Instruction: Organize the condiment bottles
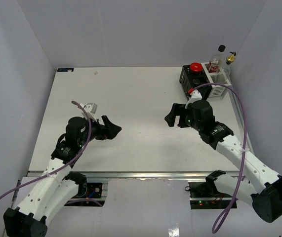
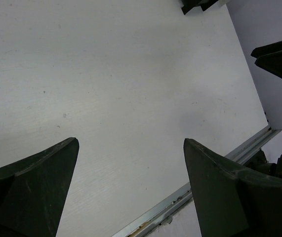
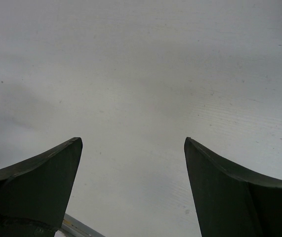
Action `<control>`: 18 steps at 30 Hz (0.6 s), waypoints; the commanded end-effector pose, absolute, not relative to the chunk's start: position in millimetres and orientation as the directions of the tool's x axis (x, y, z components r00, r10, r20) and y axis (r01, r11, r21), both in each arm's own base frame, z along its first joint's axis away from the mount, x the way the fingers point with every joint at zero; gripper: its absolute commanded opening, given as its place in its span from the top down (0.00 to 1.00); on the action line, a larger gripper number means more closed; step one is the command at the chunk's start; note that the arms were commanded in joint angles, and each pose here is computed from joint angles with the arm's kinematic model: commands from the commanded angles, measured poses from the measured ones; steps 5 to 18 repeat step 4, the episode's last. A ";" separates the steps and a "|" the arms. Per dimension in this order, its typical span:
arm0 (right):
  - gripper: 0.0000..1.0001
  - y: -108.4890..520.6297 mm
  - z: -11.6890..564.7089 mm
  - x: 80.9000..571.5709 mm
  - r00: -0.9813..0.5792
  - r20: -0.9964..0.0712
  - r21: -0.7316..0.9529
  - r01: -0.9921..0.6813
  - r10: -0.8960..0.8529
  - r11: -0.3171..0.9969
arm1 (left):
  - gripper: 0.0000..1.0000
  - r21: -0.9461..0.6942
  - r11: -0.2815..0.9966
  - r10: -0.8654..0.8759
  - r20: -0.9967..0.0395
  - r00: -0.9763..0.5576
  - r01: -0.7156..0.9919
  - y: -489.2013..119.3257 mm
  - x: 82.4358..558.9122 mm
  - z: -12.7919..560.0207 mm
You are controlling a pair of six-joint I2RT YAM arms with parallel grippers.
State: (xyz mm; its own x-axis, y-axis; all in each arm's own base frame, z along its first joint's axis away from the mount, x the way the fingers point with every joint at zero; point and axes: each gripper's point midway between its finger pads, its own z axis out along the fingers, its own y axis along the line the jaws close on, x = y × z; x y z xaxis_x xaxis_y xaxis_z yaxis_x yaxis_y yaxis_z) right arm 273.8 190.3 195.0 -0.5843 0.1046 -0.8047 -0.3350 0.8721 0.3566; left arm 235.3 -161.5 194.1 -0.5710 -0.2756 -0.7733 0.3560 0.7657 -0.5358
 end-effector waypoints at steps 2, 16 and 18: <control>0.10 192.2 205.2 276.9 -0.536 -0.838 0.342 -0.374 0.100 0.862 | 0.02 -0.537 0.761 -0.282 -0.779 -0.560 0.363 -160.4 229.7 200.6; 0.10 192.6 204.7 277.3 -0.534 -0.840 0.342 -0.376 0.100 0.861 | 0.02 -0.537 0.760 -0.287 -0.782 -0.553 0.366 -159.8 228.8 202.5; 0.10 192.6 204.7 277.3 -0.534 -0.840 0.342 -0.376 0.100 0.861 | 0.02 -0.537 0.760 -0.287 -0.782 -0.553 0.366 -159.8 228.8 202.5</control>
